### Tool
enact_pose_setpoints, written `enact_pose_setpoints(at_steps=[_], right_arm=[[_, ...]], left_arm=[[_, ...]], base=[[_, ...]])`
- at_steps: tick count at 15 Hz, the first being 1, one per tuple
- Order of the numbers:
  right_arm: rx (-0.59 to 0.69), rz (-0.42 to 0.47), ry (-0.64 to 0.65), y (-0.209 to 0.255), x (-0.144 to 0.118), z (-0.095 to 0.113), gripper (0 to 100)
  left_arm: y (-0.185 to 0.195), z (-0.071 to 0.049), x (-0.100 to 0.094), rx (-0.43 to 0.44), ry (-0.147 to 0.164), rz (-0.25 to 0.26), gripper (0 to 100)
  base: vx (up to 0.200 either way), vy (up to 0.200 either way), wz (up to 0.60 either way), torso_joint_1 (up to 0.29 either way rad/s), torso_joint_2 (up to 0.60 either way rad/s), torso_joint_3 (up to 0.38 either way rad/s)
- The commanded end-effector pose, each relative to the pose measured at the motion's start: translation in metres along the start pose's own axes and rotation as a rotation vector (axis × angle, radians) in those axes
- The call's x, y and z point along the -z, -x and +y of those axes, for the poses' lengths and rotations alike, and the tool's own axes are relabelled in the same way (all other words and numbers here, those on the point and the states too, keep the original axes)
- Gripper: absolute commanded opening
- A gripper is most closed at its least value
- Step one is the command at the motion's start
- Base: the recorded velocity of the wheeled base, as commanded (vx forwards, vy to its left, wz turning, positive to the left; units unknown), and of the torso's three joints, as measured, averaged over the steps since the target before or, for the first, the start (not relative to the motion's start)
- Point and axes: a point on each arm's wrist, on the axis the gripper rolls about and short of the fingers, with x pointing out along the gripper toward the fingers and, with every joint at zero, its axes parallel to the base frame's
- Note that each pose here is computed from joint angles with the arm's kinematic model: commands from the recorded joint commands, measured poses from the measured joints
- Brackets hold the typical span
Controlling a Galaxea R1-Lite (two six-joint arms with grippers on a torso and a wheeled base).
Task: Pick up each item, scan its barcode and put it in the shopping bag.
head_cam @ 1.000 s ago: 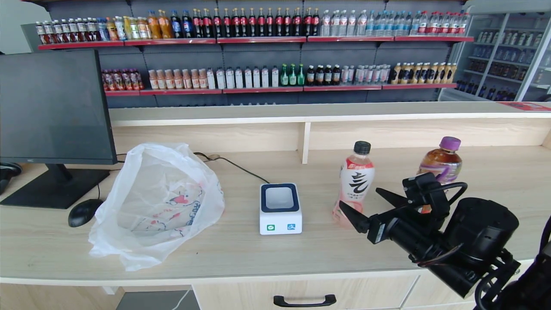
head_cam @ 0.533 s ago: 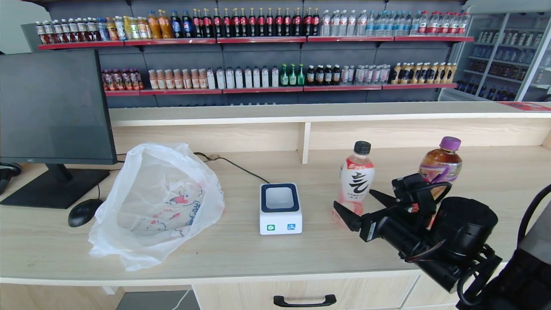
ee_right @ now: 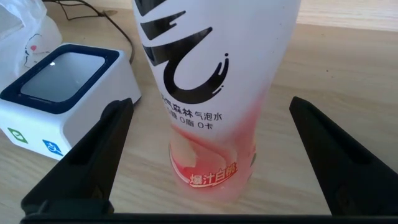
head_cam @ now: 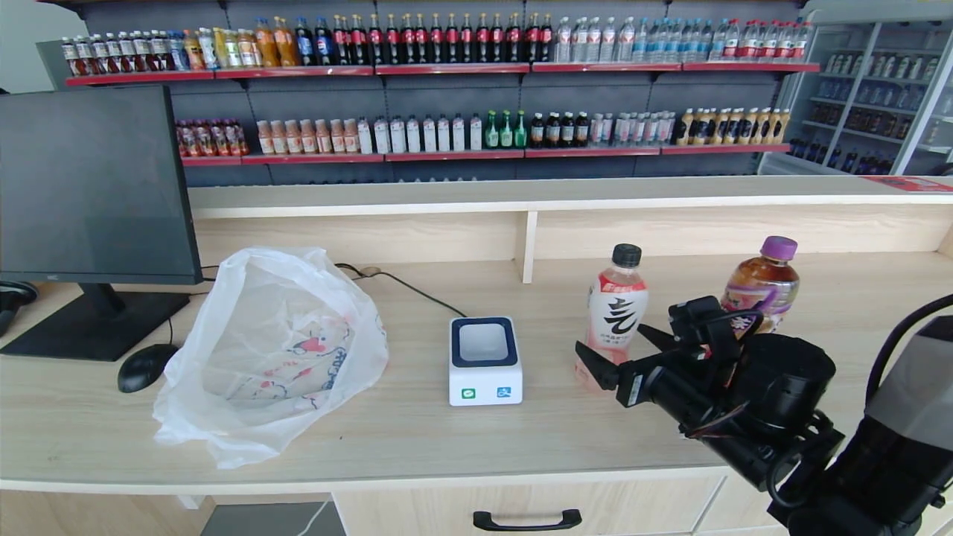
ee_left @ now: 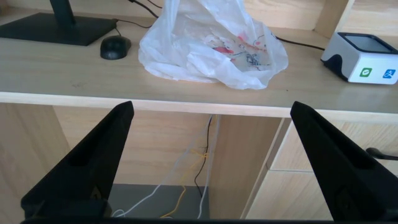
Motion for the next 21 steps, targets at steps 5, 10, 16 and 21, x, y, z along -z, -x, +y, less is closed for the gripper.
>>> enact_pose_setpoints(at_steps=[5, 10, 16, 21], right_arm=[[0.010, 0.000, 0.001, -0.005, 0.002, -0.002, 100], [0.076, -0.024, 0.005, -0.012, 0.001, 0.012, 100], [0.148, -0.029, 0.050, -0.013, 0.000, 0.018, 100], [0.167, -0.037, 0.053, -0.016, -0.001, 0.013, 100]], left_arm=[[0.000, 0.000, 0.000, 0.001, -0.001, -0.001, 100], [0.000, 0.000, 0.000, -0.001, -0.001, -0.001, 100], [0.000, 0.000, 0.000, -0.001, -0.001, -0.001, 100], [0.000, 0.000, 0.000, 0.001, 0.001, 0.001, 100]], base=[[0.000, 0.000, 0.00, 0.000, 0.00, 0.000], [0.000, 0.000, 0.00, 0.000, 0.00, 0.000], [0.000, 0.000, 0.00, 0.000, 0.00, 0.000], [0.000, 0.000, 0.00, 0.000, 0.00, 0.000]])
